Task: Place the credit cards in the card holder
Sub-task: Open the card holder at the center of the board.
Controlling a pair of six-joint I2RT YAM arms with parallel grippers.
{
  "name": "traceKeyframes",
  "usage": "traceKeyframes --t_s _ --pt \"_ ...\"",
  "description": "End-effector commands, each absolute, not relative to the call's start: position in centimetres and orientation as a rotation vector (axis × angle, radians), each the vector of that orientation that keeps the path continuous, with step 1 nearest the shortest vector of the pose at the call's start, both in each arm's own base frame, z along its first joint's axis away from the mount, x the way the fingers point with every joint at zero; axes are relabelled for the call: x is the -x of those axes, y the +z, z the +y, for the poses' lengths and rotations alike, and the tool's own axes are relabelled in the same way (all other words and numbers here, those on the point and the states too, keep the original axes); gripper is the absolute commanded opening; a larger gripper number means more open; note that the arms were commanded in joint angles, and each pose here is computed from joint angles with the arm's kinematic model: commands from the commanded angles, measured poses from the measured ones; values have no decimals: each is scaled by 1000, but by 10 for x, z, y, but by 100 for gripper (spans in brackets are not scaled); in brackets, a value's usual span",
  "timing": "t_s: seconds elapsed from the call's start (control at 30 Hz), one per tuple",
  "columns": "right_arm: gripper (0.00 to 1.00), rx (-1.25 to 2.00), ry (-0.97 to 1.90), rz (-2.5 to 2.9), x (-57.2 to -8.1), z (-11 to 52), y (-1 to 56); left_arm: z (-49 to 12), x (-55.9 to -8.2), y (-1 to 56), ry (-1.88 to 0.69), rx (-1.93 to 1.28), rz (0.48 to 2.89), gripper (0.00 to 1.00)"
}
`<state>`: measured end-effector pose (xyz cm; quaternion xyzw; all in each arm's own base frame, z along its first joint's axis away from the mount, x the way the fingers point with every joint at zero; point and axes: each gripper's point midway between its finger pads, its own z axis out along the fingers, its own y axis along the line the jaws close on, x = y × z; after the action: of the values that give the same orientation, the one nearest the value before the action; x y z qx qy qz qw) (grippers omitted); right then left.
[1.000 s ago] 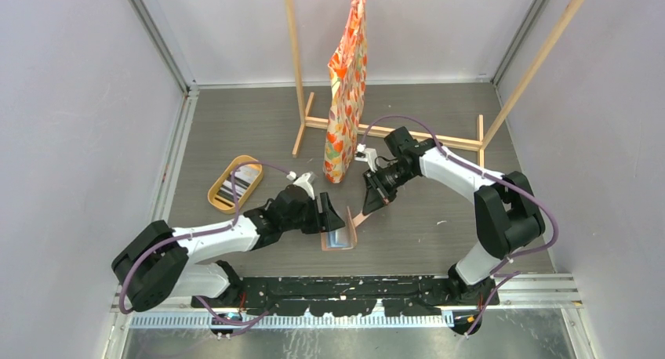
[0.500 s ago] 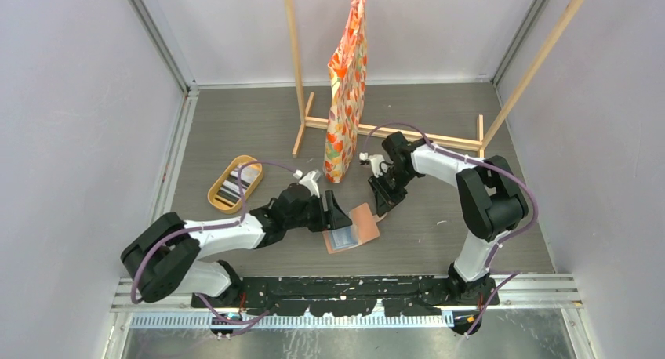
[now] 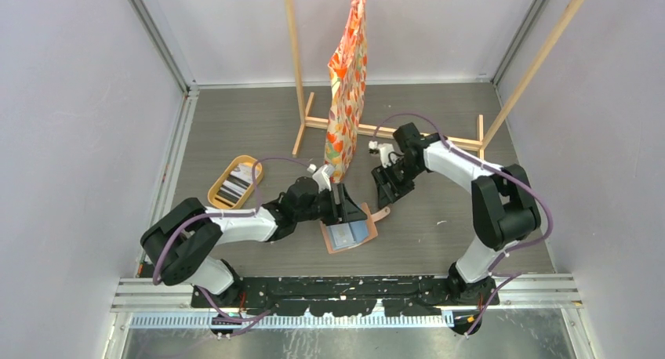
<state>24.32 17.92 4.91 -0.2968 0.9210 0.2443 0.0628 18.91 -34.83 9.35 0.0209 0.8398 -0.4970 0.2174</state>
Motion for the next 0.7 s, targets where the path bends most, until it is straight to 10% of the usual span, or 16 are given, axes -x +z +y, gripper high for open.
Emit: traceKeyframes --t_s 0.0,0.37,0.67 --pt "58 873 706 2607 -266 172 95 -369 -197 123 -1472 -124 2221 64" --pt "56 894 1321 2352 -224 213 153 -383 -207 79 -1422 -117 2329 59" --pt "1 709 1433 2509 -230 221 119 -371 -213 78 -1345 -78 2322 40"
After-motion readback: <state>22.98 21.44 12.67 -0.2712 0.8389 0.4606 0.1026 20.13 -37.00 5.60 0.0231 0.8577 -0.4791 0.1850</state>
